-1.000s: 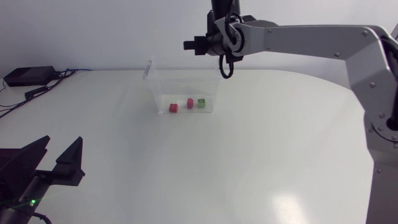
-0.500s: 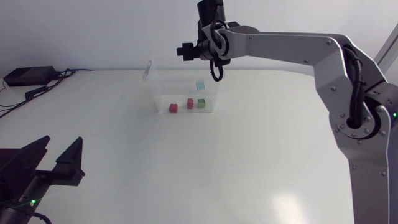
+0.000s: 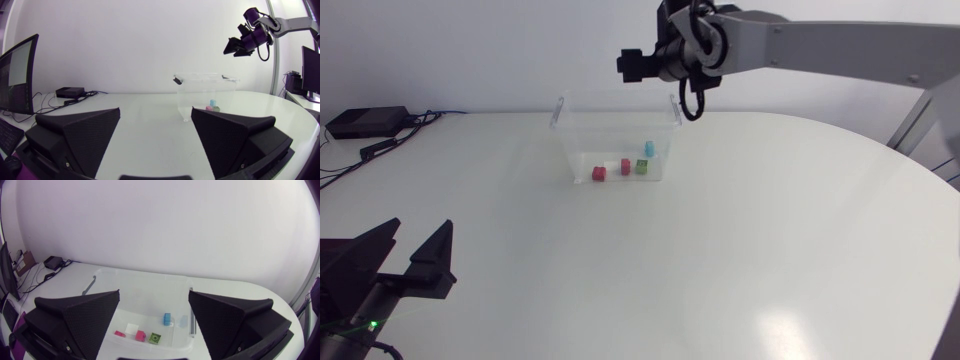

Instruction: Place the duplo bricks in the container

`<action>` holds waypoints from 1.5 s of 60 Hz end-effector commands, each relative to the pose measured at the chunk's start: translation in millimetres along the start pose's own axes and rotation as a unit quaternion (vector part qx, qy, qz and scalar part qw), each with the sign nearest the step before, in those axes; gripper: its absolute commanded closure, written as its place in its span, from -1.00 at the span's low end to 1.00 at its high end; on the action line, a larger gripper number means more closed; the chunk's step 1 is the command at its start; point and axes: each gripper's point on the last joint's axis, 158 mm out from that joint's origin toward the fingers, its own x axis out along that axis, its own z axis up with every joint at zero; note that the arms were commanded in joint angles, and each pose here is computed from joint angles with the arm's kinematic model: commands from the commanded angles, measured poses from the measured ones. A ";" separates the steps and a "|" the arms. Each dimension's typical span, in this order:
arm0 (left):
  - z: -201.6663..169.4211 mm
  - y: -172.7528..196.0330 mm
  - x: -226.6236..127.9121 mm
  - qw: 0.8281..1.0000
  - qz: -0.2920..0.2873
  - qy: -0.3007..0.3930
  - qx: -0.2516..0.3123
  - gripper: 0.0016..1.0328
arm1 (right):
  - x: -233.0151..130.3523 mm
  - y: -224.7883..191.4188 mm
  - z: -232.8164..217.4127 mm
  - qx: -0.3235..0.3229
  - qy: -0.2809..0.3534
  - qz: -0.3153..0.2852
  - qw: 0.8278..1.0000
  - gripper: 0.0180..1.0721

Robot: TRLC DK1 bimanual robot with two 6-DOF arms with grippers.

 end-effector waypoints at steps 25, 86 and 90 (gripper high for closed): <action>-4.4 1.1 0.5 1.000 0.002 0.000 -0.014 -0.93 | -140.1 -50.4 -21.4 -0.015 -0.043 -0.014 0.999 -0.92; -4.4 1.2 0.5 1.000 0.002 0.000 -0.013 -0.93 | -340.6 -126.8 -124.6 -0.045 -0.174 -0.027 0.983 -0.92; -4.6 1.2 0.6 1.000 0.002 0.000 -0.013 -0.93 | -335.4 -131.4 -130.9 -0.042 -0.175 -0.034 0.983 -0.92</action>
